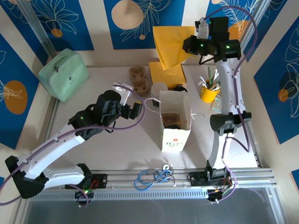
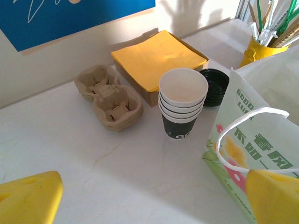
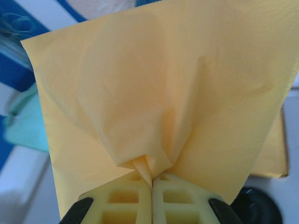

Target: Pack the takeout coffee

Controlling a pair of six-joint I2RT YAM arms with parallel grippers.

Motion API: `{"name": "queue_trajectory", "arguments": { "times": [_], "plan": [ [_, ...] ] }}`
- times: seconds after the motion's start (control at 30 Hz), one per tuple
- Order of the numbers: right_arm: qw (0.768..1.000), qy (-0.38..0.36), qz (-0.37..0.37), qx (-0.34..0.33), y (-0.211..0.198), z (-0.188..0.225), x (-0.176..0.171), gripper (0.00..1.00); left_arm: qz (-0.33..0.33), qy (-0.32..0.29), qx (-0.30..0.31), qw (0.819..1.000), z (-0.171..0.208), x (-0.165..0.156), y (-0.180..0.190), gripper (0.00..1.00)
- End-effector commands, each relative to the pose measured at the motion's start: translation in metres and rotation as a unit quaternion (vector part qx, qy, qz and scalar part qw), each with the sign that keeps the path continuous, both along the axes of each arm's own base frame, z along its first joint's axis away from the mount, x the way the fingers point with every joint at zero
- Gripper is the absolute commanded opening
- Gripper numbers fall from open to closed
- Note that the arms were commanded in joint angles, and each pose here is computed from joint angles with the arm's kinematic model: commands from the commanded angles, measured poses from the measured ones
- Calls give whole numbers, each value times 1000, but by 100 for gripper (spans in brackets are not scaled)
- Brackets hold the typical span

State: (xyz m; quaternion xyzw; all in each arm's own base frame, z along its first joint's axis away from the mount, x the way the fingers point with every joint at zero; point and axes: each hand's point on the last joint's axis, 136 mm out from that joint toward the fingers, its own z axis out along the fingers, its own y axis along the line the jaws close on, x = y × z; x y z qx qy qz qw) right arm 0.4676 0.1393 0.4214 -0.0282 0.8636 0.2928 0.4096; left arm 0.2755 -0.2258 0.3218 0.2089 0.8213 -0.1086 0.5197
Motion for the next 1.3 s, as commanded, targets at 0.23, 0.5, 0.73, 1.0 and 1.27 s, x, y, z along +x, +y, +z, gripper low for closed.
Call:
{"name": "queue_trajectory", "arguments": {
  "times": [0.23, 0.5, 0.73, 1.0, 1.27],
  "plan": [
    [977, 164, 40, 129, 43, 15, -157, 4, -19, -15, -64, 998, -2, -4, -7, 99],
    [972, 191, 18, 137, 53, -22, -219, 2, -35, -15, -61, 997, -9, -5, -13, 99],
    [972, 214, -23, 92, 47, -72, -234, 2, -38, -19, -71, 997, -9, -8, -11, 99],
    [970, 234, -60, -19, 36, -116, -226, 2, -35, -19, -66, 997, -12, -10, -7, 99],
    [952, 263, -81, -137, 20, -149, -228, 1, -33, -18, -58, 998, -16, -10, -6, 99]
  ]
}}
